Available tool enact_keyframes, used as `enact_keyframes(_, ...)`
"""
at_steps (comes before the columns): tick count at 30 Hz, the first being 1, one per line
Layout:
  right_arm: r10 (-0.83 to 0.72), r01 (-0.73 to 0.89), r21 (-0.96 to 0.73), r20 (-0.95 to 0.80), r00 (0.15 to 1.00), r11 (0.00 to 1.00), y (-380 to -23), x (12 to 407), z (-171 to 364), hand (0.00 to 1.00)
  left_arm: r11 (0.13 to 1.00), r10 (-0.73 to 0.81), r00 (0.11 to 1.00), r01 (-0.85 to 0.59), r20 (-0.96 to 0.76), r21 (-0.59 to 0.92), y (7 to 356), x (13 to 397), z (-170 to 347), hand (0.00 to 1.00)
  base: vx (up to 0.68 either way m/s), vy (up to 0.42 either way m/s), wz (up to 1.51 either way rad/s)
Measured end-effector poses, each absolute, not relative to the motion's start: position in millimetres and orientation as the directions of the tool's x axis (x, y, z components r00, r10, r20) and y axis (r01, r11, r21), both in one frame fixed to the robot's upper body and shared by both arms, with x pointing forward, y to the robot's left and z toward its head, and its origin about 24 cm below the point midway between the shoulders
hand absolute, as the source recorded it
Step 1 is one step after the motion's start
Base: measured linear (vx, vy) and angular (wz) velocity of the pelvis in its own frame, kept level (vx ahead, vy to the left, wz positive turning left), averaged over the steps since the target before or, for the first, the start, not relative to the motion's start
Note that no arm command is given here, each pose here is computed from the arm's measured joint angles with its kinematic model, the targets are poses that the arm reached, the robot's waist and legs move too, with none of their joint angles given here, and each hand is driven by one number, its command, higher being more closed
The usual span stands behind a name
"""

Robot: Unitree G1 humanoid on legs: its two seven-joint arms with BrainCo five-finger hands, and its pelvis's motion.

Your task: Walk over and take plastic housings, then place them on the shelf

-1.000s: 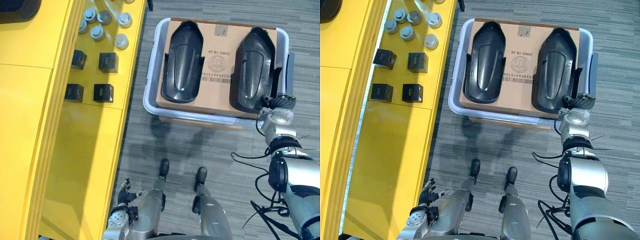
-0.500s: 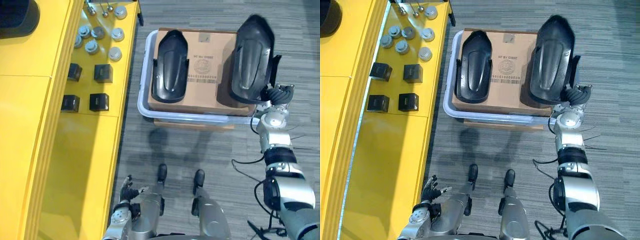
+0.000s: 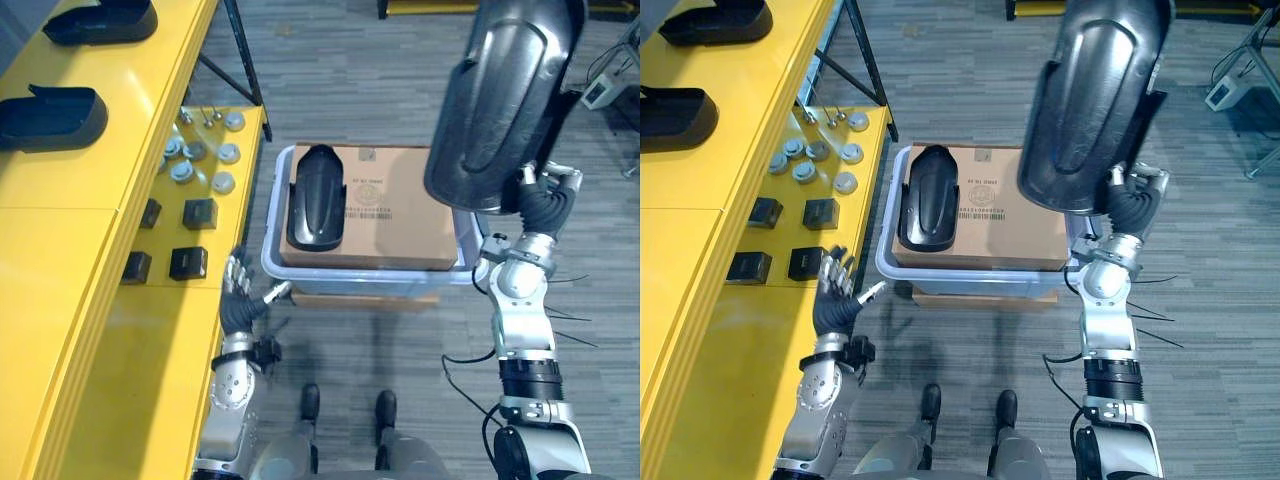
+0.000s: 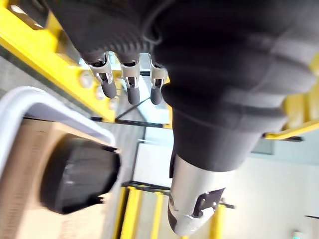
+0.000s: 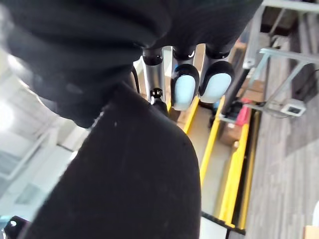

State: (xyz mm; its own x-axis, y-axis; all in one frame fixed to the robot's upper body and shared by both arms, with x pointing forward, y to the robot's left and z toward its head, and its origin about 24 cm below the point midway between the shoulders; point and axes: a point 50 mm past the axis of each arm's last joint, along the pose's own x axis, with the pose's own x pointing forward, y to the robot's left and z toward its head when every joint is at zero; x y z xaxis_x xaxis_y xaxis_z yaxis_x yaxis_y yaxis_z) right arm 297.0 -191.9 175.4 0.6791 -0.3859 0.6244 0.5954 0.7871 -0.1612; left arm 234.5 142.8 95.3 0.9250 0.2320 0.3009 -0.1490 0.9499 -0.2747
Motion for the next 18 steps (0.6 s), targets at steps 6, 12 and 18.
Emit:
enact_keyframes(6, -0.215, 0.474, -0.250, 0.652, 0.727, 0.844, -146, 294, 175, 1.00, 0.948, 0.204, 0.901, -0.084, 0.384, -0.306, 127, 239, 119, 0.00, -0.02, 0.008, -0.01)
enact_keyframes(12, -0.081, 0.344, -0.320, 0.617, 0.783, 0.883, -112, 285, 160, 1.00, 0.965, 0.151, 0.906, -0.047, 0.396, -0.259, 112, 241, 123, 0.00, -0.04, 0.006, -0.06)
enact_keyframes(18, 0.030, 0.273, -0.414, 0.594, 0.804, 0.868, -93, 278, 149, 1.00, 0.980, 0.091, 0.913, -0.011, 0.397, -0.198, 98, 252, 125, 0.00, -0.02, 0.003, -0.02)
